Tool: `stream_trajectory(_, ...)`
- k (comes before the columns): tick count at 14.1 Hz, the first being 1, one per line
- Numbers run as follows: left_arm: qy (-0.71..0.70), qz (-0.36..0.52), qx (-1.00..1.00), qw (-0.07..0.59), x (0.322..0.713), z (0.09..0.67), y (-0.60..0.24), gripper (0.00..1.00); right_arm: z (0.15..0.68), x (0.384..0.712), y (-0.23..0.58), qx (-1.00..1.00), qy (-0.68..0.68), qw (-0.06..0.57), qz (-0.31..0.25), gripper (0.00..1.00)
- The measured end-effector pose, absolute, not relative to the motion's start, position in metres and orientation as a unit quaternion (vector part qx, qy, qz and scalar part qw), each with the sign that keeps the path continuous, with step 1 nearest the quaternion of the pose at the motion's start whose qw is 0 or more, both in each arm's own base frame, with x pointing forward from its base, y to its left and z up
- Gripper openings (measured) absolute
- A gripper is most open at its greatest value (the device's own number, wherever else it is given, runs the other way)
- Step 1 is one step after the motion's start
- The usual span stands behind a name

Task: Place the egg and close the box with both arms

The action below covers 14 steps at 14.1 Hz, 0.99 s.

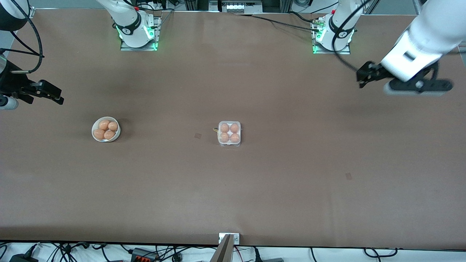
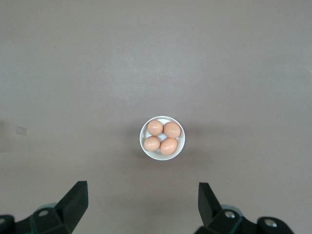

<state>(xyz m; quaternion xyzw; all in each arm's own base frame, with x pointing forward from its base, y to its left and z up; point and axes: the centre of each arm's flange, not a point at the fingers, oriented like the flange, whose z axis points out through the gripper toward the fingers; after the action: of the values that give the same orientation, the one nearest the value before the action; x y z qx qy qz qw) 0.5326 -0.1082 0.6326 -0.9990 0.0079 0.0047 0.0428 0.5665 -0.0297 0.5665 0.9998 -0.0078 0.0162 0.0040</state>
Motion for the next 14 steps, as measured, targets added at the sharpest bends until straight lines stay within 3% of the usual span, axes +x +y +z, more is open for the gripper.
stream_trajectory(6,-0.007,-0.044,-0.999,-0.009,0.505,0.643,-0.073,1.00,0.567,0.566,-0.029,1.000,-0.007,0.004,0.015,1.00)
stream_trajectory(14,0.024,-0.048,-0.999,-0.008,0.513,0.656,-0.054,1.00,0.566,0.566,-0.027,1.000,-0.006,0.004,0.012,1.00)
